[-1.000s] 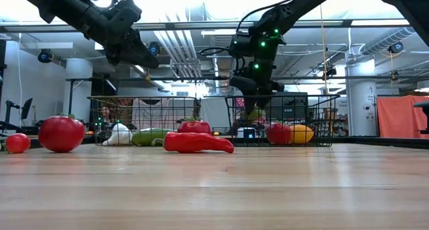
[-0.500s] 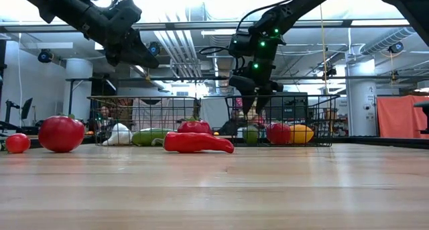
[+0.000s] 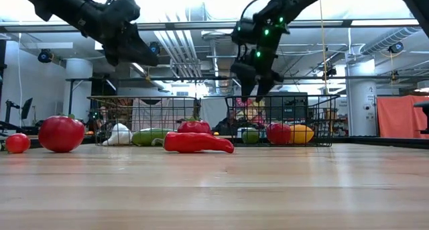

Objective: Sort produce into baskets
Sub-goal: Put the small yellow corn into the left wire basket

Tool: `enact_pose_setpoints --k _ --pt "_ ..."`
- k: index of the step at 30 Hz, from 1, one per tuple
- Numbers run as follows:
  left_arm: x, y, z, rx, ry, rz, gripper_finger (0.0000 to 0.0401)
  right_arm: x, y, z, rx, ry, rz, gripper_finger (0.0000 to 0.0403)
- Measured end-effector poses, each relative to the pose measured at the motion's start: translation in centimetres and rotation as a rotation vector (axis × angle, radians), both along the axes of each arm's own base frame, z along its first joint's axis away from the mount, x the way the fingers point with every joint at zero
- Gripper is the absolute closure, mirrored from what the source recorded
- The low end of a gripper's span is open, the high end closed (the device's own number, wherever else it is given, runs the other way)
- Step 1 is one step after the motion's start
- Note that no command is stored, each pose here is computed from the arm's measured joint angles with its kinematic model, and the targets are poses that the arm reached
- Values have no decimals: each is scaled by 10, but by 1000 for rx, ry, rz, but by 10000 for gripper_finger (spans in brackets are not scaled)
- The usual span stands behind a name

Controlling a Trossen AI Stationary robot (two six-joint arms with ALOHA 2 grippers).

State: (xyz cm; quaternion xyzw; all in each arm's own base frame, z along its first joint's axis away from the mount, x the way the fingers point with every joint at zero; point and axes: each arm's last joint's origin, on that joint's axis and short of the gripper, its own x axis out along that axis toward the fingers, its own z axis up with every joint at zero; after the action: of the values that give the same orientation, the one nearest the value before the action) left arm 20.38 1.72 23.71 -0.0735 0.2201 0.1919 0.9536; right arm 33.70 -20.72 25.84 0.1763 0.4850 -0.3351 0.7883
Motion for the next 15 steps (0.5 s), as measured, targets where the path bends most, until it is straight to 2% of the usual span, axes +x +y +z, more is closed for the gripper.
enact_pose_setpoints --k 6,15 --pt "1 -12 0 -3 -1 -56 331 -2 36 35 -33 -58 83 120" --pt "1 -25 0 -30 -10 -106 331 3 121 72 -44 -160 274 130"
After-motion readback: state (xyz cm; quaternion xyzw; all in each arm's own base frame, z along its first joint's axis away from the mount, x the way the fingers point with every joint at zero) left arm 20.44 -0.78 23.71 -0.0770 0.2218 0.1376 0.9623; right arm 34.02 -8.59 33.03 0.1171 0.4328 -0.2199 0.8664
